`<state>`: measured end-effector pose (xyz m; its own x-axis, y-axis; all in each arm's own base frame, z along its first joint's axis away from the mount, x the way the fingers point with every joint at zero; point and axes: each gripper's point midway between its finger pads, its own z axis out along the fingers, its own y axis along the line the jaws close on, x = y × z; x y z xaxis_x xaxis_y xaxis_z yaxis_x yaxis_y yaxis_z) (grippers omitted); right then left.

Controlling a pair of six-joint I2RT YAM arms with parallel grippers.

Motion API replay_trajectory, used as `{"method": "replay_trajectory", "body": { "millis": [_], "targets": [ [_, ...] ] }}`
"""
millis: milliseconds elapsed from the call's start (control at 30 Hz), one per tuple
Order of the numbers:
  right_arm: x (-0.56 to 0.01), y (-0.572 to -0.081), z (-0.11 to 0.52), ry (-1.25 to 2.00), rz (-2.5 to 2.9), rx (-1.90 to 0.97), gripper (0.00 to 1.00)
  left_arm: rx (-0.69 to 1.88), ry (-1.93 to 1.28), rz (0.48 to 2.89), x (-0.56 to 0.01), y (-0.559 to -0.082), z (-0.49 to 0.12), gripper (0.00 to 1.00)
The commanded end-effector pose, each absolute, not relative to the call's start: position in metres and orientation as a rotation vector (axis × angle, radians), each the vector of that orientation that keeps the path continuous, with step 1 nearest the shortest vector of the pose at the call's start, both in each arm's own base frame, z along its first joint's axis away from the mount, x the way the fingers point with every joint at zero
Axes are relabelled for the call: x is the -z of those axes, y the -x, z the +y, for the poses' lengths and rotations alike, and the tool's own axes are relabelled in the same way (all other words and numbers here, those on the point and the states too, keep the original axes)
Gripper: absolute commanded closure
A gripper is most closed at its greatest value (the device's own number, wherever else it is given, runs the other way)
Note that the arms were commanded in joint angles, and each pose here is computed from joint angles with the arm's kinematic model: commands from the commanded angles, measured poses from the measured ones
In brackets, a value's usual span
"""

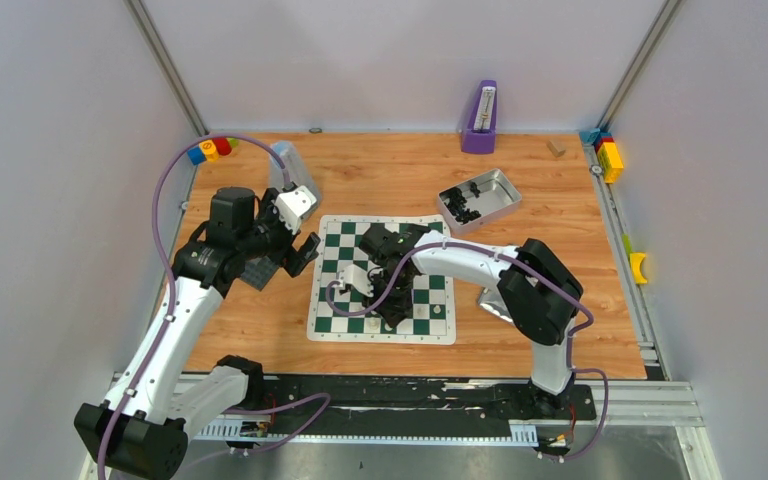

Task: Set up the chess pieces on the board
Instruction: Place the chess piece on the chessboard, then pick up the chess piece from the storage box.

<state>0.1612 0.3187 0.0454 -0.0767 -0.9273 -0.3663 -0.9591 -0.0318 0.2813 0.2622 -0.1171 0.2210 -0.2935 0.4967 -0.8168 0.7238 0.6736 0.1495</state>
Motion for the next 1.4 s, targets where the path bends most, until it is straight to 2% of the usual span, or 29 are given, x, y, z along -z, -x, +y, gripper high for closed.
{"method": "replay_trajectory", "body": {
  "millis": [0, 167, 233, 333, 433, 667, 900, 1067, 1367],
  "targets": [
    [-0.052, -0.163, 0.331, 2.078, 2.109, -0.752, 0.88, 0.315, -0.946, 1.939, -0.227, -0.261, -0.118, 0.0],
    [-0.051, -0.164, 0.33, 2.076, 2.114, -0.741, 0.82, 0.318, -0.947, 1.939, -0.227, -0.26, -0.118, 0.0],
    [-0.053, -0.166, 0.33, 2.07, 2.112, -0.732, 0.75, 0.317, -0.949, 1.938, -0.227, -0.26, -0.118, 0.0],
    [-0.058, -0.169, 0.331, 2.06, 2.101, -0.717, 0.59, 0.316, -0.95, 1.939, -0.226, -0.26, -0.118, 0.0],
    [-0.064, -0.17, 0.331, 2.049, 2.09, -0.711, 0.55, 0.315, -0.949, 1.938, -0.227, -0.261, -0.118, 0.0],
    [-0.092, -0.175, 0.322, 1.971, 2.077, -0.73, 0.54, 0.3, -0.955, 1.938, -0.226, -0.262, -0.116, 0.0],
    [-0.123, -0.204, 0.274, 1.677, 2.171, -0.787, 0.55, 0.316, -0.948, 1.946, -0.225, -0.263, -0.118, 0.0],
    [-0.13, -0.241, 0.205, 1.333, 2.28, -0.736, 0.55, 0.352, -0.949, 1.964, -0.221, -0.263, -0.122, 0.0],
    [-0.1, -0.281, 0.05, 0.716, 2.486, -0.47, 0.61, 0.404, -0.964, 1.966, -0.217, -0.263, -0.129, 0.0]
  ]
}}
